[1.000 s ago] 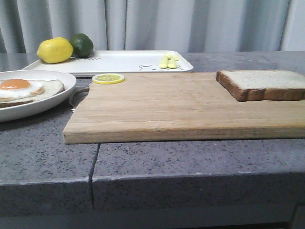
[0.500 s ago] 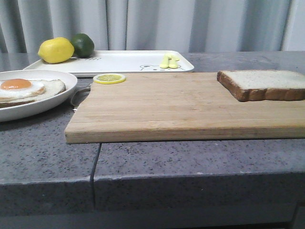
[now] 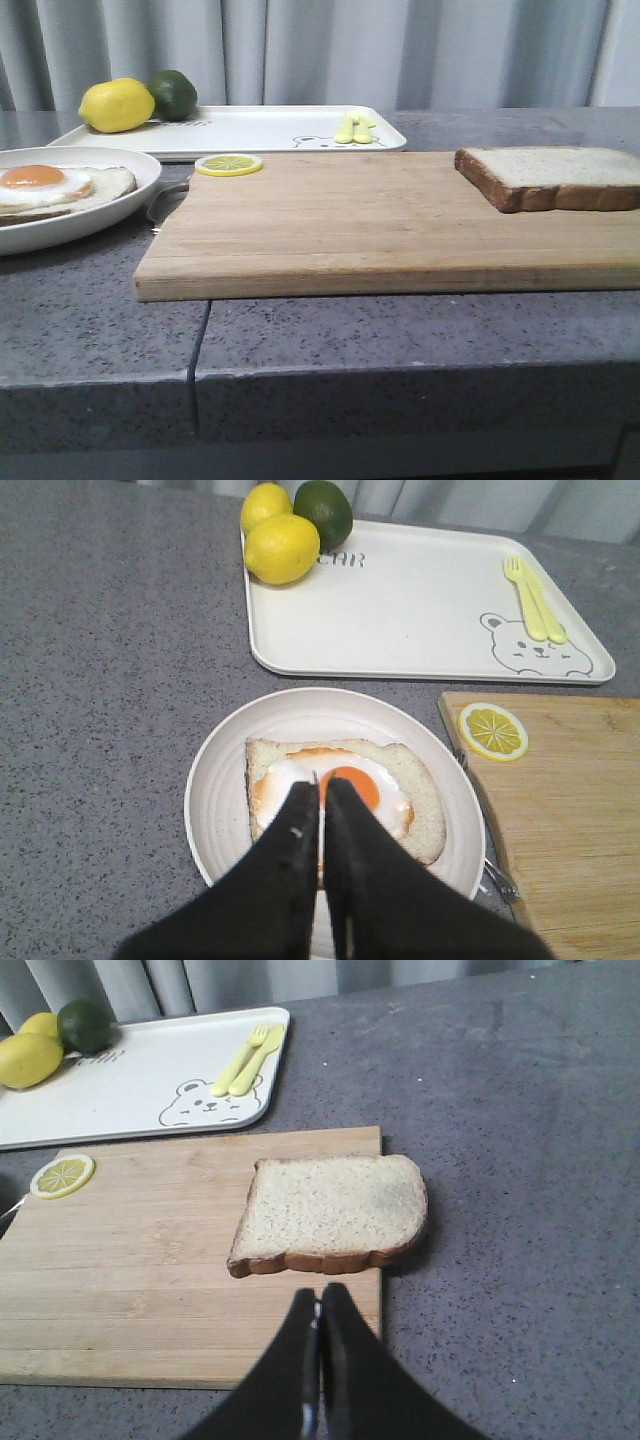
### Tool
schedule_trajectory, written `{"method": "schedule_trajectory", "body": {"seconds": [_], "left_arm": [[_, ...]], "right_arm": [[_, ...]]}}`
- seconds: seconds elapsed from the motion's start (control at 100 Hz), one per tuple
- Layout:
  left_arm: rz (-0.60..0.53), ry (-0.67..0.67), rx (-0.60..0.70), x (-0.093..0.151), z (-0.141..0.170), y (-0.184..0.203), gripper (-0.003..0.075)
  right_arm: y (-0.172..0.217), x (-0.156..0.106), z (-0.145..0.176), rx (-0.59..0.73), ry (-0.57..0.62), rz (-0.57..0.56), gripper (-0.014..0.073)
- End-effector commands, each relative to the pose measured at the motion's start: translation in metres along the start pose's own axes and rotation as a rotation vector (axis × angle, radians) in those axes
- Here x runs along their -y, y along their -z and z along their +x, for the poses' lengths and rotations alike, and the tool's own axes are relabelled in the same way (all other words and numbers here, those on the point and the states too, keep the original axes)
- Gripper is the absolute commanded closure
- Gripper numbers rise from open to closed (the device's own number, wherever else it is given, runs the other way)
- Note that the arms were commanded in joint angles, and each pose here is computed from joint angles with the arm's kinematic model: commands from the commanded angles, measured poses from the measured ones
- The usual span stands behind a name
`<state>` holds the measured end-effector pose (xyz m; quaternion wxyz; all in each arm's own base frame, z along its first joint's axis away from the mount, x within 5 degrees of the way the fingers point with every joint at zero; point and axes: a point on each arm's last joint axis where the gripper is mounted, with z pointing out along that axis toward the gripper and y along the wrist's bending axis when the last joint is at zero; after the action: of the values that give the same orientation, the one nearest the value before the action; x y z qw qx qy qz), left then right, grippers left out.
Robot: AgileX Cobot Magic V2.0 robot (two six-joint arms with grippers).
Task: Place bread and move sandwich to tray
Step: 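Lower the right gripper over the bread slice on the cutting board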
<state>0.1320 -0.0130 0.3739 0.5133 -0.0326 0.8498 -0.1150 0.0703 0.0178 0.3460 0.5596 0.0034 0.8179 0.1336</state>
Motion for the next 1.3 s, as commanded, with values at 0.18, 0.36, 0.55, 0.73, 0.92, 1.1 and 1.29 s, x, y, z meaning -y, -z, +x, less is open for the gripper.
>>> {"method": "schedule_trajectory", "body": {"seconds": [0.18, 0.36, 0.55, 0.73, 0.92, 1.1, 1.29], "left_arm": [[0.015, 0.027, 0.031, 0.001, -0.019, -0.014, 0.0739], [0.015, 0.032, 0.062, 0.001, -0.022, -0.014, 0.0740], [0.016, 0.034, 0.067, 0.001, -0.022, -0.014, 0.0739], [0.018, 0.035, 0.056, 0.001, -0.021, -0.014, 0.0739], [0.019, 0.035, 0.048, 0.002, -0.021, -0.014, 0.0658], [0.019, 0.035, 0.039, 0.002, -0.020, -0.014, 0.0453], [0.020, 0.035, 0.037, 0.002, -0.020, -0.014, 0.0429]], "right_arm": [[-0.030, -0.004, -0.040, -0.048, 0.078, 0.021, 0.0664], [-0.056, -0.002, -0.041, -0.115, 0.070, 0.035, 0.0664], [-0.070, 0.000, -0.039, -0.165, 0.049, 0.036, 0.0663], [-0.072, -0.001, -0.040, -0.158, 0.046, 0.035, 0.0545], [-0.072, -0.002, -0.041, -0.138, 0.028, 0.023, 0.0293], [-0.072, -0.003, -0.044, -0.107, -0.026, 0.013, 0.0192], [-0.082, -0.001, -0.048, -0.071, -0.088, 0.025, 0.0192]]}}
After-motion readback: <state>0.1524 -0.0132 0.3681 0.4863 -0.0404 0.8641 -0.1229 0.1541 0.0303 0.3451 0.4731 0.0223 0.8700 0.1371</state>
